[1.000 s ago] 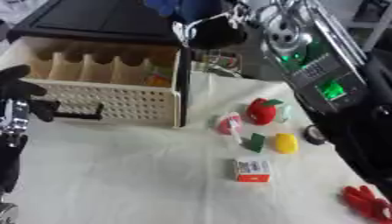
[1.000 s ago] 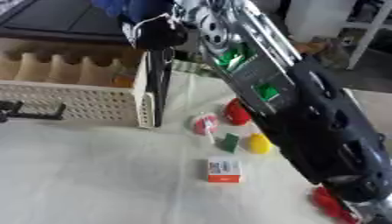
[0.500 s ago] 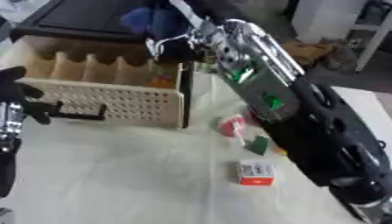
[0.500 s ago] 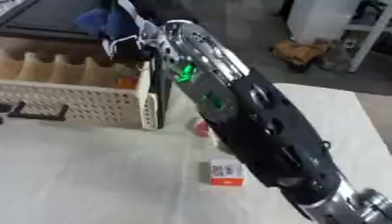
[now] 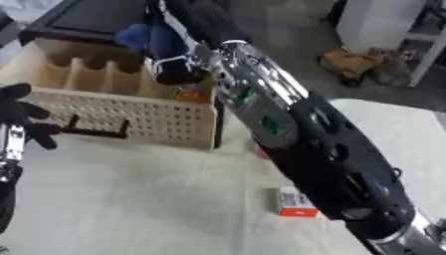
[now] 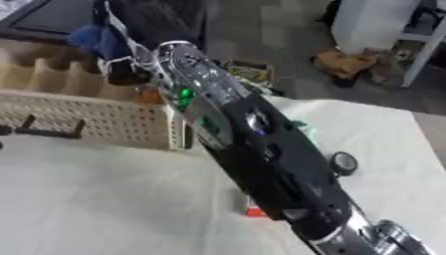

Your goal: Pick up objects from table and place into drawer.

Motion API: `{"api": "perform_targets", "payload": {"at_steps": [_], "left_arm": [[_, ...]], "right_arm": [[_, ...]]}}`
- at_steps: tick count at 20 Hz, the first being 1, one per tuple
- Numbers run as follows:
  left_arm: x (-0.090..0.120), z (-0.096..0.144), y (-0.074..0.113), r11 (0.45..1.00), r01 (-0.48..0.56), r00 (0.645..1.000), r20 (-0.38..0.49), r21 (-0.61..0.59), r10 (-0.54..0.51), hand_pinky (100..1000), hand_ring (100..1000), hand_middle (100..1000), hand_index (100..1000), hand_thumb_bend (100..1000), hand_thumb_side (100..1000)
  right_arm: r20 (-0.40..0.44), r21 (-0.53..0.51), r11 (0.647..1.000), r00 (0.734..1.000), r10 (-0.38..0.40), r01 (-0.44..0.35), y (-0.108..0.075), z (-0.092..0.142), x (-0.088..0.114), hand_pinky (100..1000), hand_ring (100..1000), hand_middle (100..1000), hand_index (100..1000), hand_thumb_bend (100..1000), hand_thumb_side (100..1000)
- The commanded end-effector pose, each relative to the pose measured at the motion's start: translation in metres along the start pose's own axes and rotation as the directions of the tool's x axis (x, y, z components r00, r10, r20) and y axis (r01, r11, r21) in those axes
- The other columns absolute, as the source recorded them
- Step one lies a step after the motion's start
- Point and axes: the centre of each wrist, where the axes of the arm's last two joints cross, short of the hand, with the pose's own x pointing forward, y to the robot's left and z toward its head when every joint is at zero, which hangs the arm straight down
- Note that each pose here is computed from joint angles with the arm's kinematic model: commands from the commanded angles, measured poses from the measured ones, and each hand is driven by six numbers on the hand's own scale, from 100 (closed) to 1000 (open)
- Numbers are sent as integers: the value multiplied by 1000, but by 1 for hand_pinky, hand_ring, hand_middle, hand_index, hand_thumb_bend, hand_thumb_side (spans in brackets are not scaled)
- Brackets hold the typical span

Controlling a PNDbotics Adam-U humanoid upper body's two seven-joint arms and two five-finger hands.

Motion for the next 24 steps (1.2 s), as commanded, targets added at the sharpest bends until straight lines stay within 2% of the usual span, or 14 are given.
{"api": "perform_targets", "payload": {"at_steps": [1, 4, 8, 9, 11, 13, 17, 19, 20, 21, 22, 24], "left_arm": [[7, -5, -3, 1000, -14, 1000, 28, -16, 14, 605, 380, 514, 764, 100, 470], [7, -5, -4, 1000, -18, 999, 27, -21, 18, 605, 380, 514, 764, 100, 473], [7, -5, -4, 999, -21, 1000, 23, -25, 21, 605, 380, 514, 764, 100, 469], [7, -4, -4, 999, -21, 1000, 22, -26, 22, 605, 380, 514, 764, 100, 471], [7, -4, -5, 999, -23, 1000, 21, -27, 24, 605, 380, 513, 764, 100, 470], [7, -4, -5, 999, -24, 999, 19, -29, 25, 605, 380, 513, 764, 100, 470], [6, -4, -6, 999, -28, 999, 17, -33, 28, 604, 379, 513, 764, 100, 467], [6, -4, -6, 999, -29, 999, 15, -34, 29, 604, 379, 513, 764, 100, 470], [6, -4, -6, 999, -30, 999, 15, -34, 30, 603, 379, 512, 764, 100, 471], [6, -4, -6, 999, -30, 999, 16, -34, 31, 603, 379, 512, 764, 100, 471], [6, -4, -6, 999, -31, 999, 15, -34, 32, 602, 379, 512, 764, 100, 469], [6, -4, -6, 999, -33, 999, 14, -35, 33, 601, 379, 512, 764, 100, 471]], "right_arm": [[10, -34, 999, 1000, 17, -17, -6, -6, 3, 752, 468, 322, 487, 100, 140], [23, -29, 999, 1000, 16, -16, -1, -7, 6, 754, 477, 342, 506, 100, 132], [34, -16, 999, 999, 31, -30, 1, -8, 6, 768, 566, 478, 680, 100, 133], [35, -17, 999, 999, 34, -33, 1, -8, 5, 775, 590, 517, 725, 100, 192], [40, -22, 999, 998, 40, -39, -1, -8, 6, 784, 613, 557, 751, 100, 235], [46, -27, 999, 998, 45, -43, -4, -8, 7, 798, 652, 623, 818, 100, 320], [43, -23, 998, 998, 51, -50, -6, -8, 5, 811, 687, 663, 849, 100, 385], [42, -3, 999, 998, 44, -44, -6, -8, 5, 828, 735, 716, 894, 105, 503], [41, 9, 999, 998, 37, -38, -6, -8, 5, 835, 745, 731, 904, 136, 544], [42, 18, 999, 999, 31, -32, -7, -8, 5, 835, 745, 731, 904, 136, 544], [44, 27, 999, 999, 24, -25, -8, -8, 6, 847, 765, 756, 924, 205, 627], [49, 47, 999, 999, 7, -9, -10, -8, 6, 856, 778, 776, 941, 297, 694]]}}
